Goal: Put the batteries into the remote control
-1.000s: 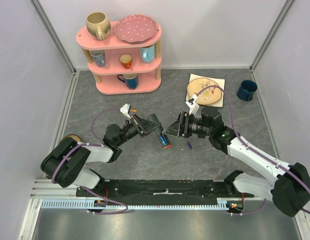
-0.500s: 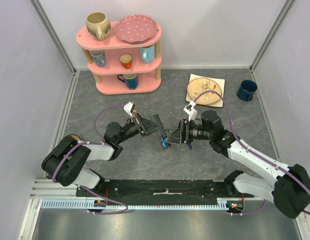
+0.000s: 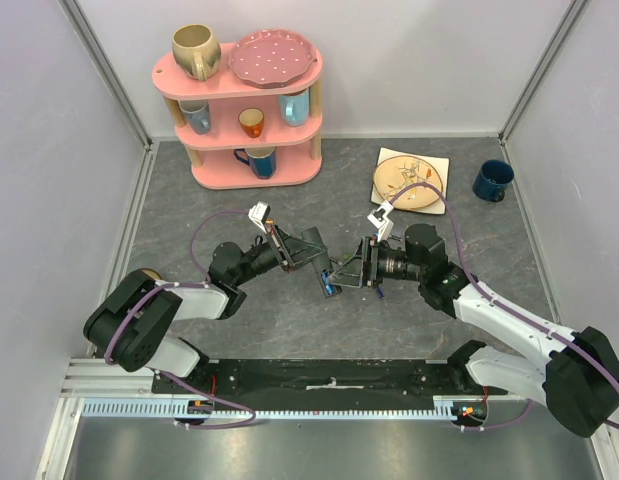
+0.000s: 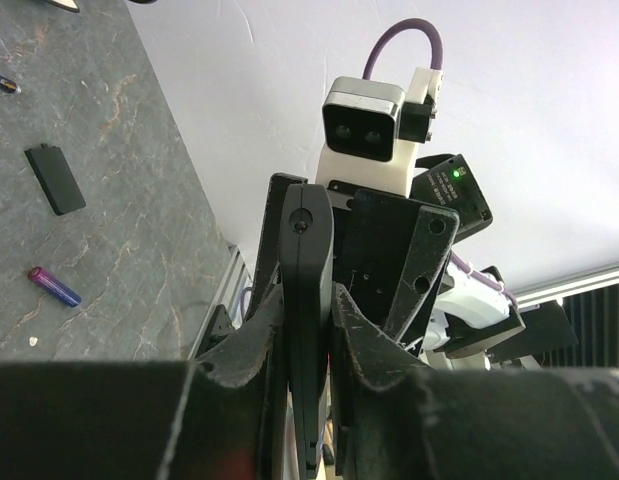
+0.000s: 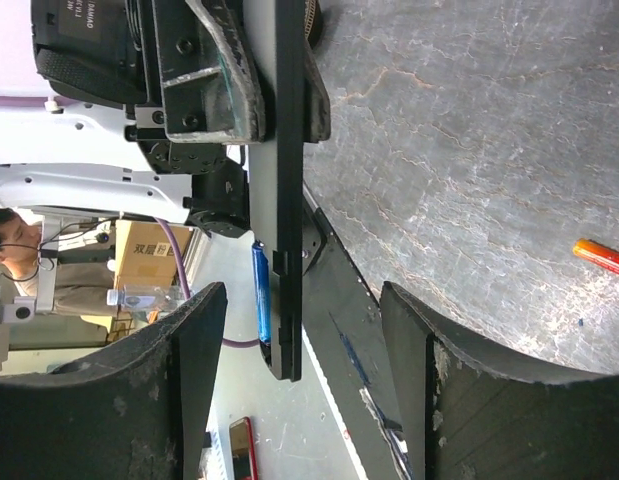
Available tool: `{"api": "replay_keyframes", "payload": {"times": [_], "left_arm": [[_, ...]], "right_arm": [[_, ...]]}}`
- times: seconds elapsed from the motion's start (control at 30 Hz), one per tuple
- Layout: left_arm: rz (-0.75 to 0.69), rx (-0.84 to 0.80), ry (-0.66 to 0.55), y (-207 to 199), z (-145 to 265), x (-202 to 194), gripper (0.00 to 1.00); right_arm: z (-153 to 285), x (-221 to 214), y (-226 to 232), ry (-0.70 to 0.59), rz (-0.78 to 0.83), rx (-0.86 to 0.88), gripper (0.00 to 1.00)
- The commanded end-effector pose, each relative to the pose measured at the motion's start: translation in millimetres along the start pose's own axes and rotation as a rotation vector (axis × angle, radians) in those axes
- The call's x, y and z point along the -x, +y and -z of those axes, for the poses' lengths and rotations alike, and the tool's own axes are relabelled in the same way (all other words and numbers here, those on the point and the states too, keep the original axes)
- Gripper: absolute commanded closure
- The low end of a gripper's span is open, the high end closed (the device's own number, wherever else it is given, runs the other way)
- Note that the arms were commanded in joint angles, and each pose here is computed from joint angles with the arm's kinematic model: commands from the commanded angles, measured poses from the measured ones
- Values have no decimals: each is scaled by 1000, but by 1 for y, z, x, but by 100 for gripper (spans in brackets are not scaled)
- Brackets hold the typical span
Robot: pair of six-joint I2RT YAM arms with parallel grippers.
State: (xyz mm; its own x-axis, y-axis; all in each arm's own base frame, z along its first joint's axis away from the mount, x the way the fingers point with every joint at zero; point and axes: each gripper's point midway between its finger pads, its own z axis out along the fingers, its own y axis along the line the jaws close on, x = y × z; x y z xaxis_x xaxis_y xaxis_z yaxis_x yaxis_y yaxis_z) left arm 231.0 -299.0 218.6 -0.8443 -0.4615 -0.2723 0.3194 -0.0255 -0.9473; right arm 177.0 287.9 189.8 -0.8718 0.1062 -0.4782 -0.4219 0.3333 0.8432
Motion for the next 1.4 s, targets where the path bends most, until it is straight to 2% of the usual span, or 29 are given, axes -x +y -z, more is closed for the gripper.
{"api": "replay_keyframes", "payload": {"times": [0.0, 0.83, 1.1, 1.37], "left_arm": [[-184, -346, -44, -85, 6, 9, 98], [-191, -389, -49, -102, 2, 9, 98], [-196, -396, -53, -105, 4, 9, 98], [-198, -403, -59, -108, 5, 10, 98]], "right_arm": [[0, 5, 12, -18, 22, 53, 30], [-8, -6, -9, 8, -18, -11, 46], [-9, -8, -14, 5, -33, -24, 57], [-10, -9, -19, 9, -43, -38, 64]]}}
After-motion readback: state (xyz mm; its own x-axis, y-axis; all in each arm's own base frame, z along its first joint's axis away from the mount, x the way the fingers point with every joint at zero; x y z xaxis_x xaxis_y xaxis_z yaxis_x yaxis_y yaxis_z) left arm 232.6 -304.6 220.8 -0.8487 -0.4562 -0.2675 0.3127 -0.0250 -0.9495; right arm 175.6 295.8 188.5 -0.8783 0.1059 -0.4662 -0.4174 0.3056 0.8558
